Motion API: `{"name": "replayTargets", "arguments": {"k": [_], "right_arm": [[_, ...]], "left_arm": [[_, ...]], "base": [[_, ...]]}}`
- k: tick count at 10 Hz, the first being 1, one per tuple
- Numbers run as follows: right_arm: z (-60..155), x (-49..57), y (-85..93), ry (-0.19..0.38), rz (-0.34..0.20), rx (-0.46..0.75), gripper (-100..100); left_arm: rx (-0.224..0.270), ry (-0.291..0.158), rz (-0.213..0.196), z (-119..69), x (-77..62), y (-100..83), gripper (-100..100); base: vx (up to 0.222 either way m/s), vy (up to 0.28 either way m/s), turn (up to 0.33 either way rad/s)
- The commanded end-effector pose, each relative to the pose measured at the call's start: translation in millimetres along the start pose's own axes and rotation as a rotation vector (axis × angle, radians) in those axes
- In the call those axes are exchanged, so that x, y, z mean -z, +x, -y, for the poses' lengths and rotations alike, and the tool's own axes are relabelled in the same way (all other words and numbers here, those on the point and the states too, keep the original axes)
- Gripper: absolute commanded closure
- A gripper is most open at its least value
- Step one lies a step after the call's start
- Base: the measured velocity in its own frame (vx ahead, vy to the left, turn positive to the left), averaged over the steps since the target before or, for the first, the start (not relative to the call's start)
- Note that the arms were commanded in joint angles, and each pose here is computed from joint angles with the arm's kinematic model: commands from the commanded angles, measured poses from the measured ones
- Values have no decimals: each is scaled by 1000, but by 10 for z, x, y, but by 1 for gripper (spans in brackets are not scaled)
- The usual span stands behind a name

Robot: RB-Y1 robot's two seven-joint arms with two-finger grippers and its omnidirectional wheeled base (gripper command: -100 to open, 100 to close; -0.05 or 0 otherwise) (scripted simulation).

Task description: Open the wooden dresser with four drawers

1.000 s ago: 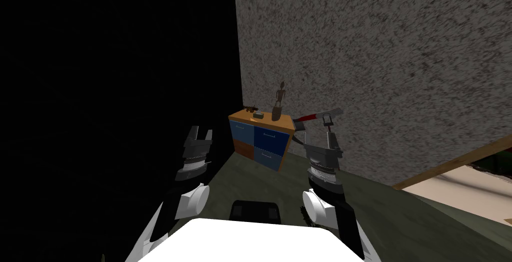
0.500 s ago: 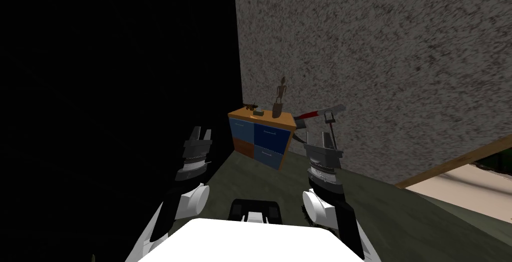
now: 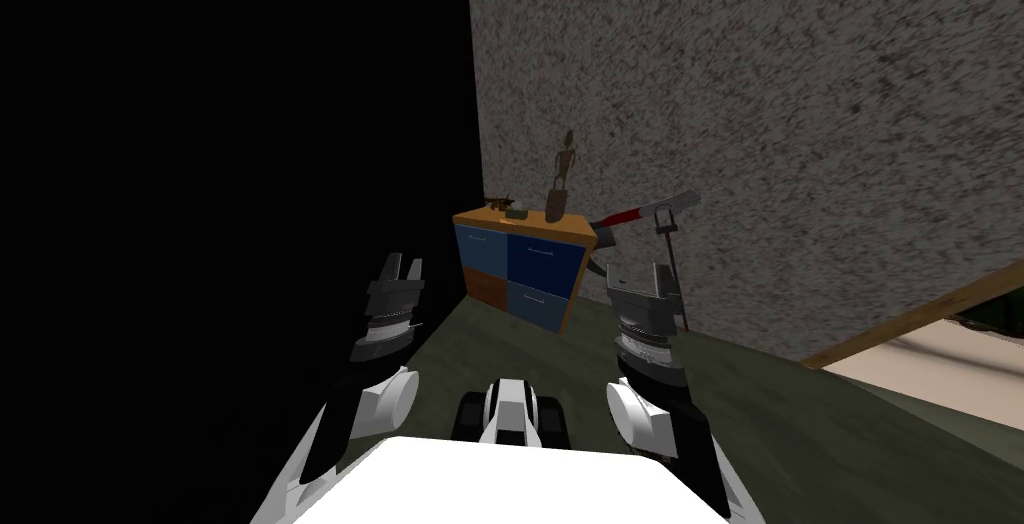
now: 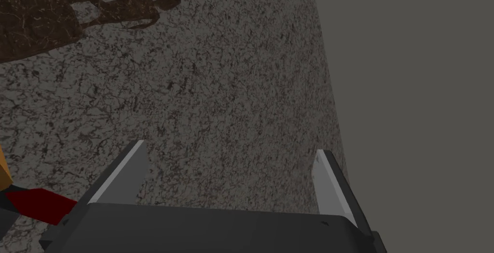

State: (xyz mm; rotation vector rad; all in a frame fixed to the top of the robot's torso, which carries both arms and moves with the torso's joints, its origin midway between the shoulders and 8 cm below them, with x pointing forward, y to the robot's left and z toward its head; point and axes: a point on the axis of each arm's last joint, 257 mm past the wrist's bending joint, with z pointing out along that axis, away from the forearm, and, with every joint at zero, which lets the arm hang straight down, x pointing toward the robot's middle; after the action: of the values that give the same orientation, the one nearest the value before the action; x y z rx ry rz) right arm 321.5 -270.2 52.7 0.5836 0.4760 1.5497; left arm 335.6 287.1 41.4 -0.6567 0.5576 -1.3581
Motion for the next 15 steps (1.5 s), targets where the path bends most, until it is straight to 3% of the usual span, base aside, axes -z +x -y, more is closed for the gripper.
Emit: {"name": "replayTargets", "arguments": {"k": [1,15], "right_arm": [[62,1,60,12,-55,115,-100],[433,33,152,22,-223,691,-100]], "left_arm": [[0,0,0,-1,0,0,0],[0,0,0,-1,0,0,0]], "base": [[86,40,-84],[84,40,-83]]}}
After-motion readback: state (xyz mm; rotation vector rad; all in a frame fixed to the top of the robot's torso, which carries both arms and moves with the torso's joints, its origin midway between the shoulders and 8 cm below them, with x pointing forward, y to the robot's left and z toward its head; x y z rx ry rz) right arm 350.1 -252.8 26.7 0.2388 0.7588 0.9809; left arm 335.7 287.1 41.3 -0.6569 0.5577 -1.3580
